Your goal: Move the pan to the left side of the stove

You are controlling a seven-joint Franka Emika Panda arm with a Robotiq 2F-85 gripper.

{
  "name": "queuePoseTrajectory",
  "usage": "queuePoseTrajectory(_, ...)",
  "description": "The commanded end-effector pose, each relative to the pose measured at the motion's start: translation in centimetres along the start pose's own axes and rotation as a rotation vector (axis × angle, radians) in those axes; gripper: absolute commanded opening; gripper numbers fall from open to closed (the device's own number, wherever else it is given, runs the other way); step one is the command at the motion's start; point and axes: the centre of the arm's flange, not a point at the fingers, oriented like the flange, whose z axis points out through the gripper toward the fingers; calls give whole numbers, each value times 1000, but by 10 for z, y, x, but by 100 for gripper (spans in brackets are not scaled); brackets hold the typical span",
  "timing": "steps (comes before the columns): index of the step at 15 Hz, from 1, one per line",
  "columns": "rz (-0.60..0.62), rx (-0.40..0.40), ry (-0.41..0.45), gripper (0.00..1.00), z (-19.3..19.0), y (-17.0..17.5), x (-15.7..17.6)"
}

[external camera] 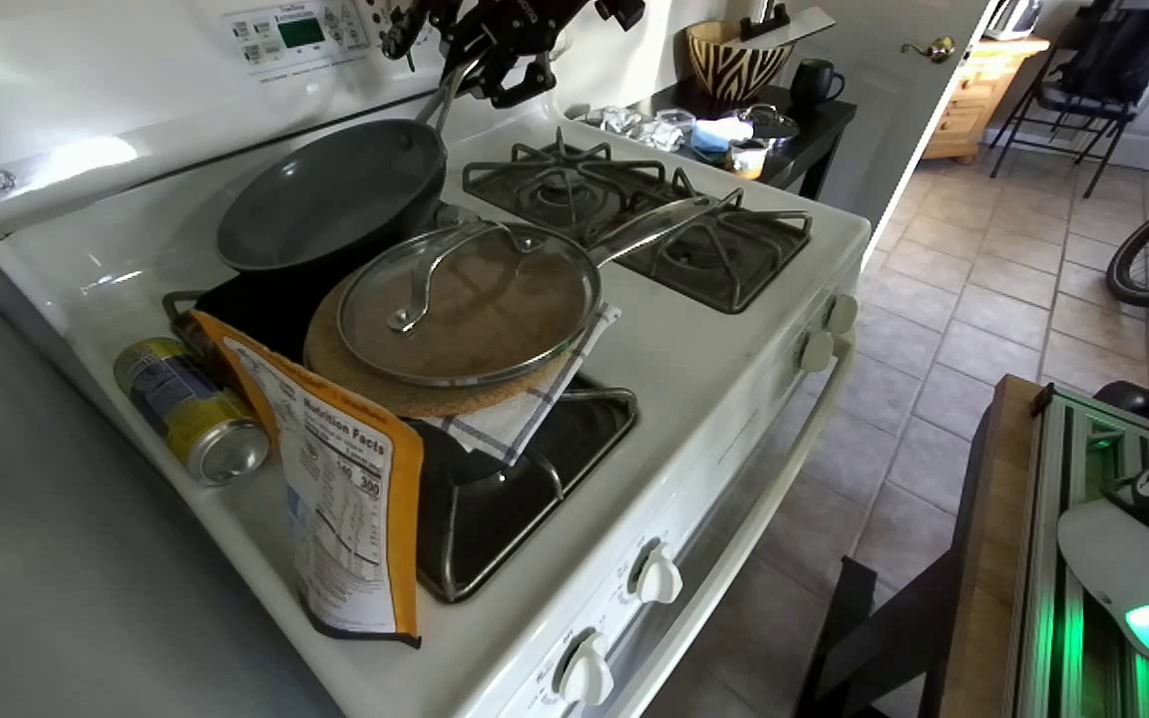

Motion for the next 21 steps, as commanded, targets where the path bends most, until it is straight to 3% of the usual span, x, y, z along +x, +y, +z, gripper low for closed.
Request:
queuePoseTrajectory(1, 3, -2, 2, 5, 1, 0, 0)
queuePoseTrajectory(2, 5, -3, 3, 1, 1, 1, 0)
queuePoseTrajectory(13, -45, -43, 69, 1, 39, 4, 12)
queuePoseTrajectory(21, -38, -8, 68, 1, 72, 1, 5)
